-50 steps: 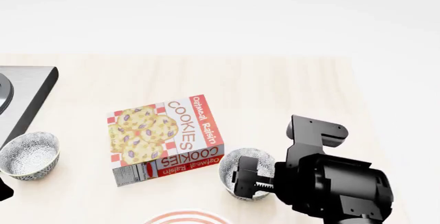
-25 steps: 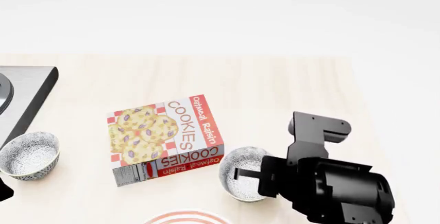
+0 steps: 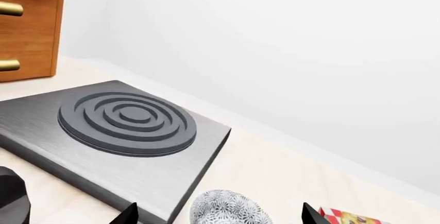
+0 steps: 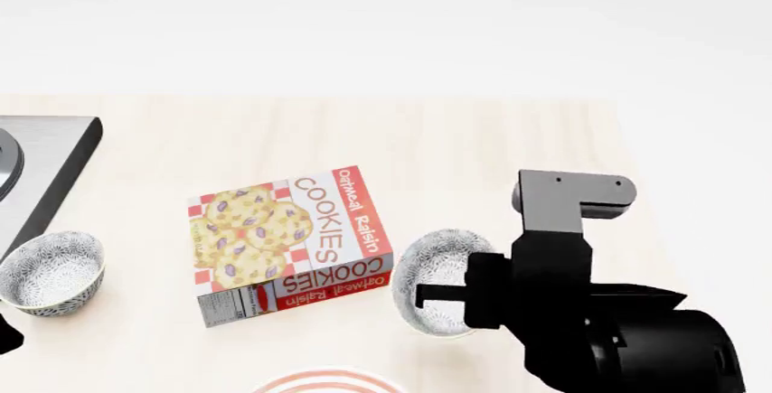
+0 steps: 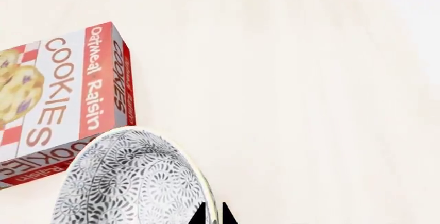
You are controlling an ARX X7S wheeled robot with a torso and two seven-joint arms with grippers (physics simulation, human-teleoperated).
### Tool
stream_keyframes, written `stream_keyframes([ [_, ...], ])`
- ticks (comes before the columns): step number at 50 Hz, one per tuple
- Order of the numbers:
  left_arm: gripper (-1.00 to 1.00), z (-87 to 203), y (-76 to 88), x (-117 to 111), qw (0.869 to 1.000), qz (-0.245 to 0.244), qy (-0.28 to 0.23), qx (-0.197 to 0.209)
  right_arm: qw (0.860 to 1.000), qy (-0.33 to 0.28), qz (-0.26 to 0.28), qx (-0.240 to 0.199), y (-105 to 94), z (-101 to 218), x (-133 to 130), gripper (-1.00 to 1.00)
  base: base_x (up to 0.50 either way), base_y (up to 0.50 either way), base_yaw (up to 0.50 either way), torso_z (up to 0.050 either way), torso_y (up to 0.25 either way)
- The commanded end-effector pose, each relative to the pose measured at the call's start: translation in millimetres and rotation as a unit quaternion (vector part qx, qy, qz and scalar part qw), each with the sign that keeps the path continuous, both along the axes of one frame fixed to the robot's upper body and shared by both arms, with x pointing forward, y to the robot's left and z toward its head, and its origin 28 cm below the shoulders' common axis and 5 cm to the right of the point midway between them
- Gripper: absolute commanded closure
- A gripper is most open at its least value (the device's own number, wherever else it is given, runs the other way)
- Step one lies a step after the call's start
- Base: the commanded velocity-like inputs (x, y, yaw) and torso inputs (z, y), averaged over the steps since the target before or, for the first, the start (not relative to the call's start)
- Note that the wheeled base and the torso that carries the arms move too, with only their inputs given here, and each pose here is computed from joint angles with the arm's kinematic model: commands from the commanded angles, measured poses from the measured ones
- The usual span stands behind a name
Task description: Pick the akita bowl next to the plate and place it on the plate.
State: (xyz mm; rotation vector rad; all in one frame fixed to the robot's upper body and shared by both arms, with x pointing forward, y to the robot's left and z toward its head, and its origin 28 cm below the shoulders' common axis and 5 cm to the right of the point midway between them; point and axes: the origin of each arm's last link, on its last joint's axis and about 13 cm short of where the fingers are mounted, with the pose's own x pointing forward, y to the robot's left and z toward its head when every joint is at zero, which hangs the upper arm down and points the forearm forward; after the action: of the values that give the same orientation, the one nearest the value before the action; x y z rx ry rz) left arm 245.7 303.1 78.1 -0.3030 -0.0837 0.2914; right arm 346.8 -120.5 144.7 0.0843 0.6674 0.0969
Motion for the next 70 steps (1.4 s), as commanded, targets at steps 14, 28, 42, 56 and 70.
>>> stream_keyframes([
  [14, -1.00, 0, -2.5, 0, 1.000, 0.001, 0.000, 0.000, 0.995, -0.089, 0.029, -0.041, 8.3, 52, -32, 1.00, 0.00, 0.00, 0.00, 0.000, 0.000],
  [28, -1.00, -1, -2.0, 2, 1.000, 0.001, 0.000, -0.002, 0.992, -0.097, 0.070, -0.042, 22.3, 75, -52, 1.00, 0.00, 0.00, 0.00, 0.000, 0.001],
  [42, -1.00, 0, 0.1, 0, 1.000, 0.001, 0.000, -0.004, 0.994, -0.034, 0.101, 0.005, 28.3, 76, -69, 1.00, 0.00, 0.00, 0.00, 0.000, 0.000],
  [56, -1.00, 0, 1.1, -1, 1.000, 0.002, 0.000, -0.003, 0.988, 0.038, 0.133, 0.068, 30.6, 64, -79, 1.00, 0.00, 0.00, 0.00, 0.000, 0.000],
  [70, -1.00, 1, 1.0, 0, 1.000, 0.002, 0.001, -0.004, 0.982, 0.076, 0.139, 0.103, 30.5, 59, -79, 1.00, 0.00, 0.00, 0.00, 0.000, 0.001],
])
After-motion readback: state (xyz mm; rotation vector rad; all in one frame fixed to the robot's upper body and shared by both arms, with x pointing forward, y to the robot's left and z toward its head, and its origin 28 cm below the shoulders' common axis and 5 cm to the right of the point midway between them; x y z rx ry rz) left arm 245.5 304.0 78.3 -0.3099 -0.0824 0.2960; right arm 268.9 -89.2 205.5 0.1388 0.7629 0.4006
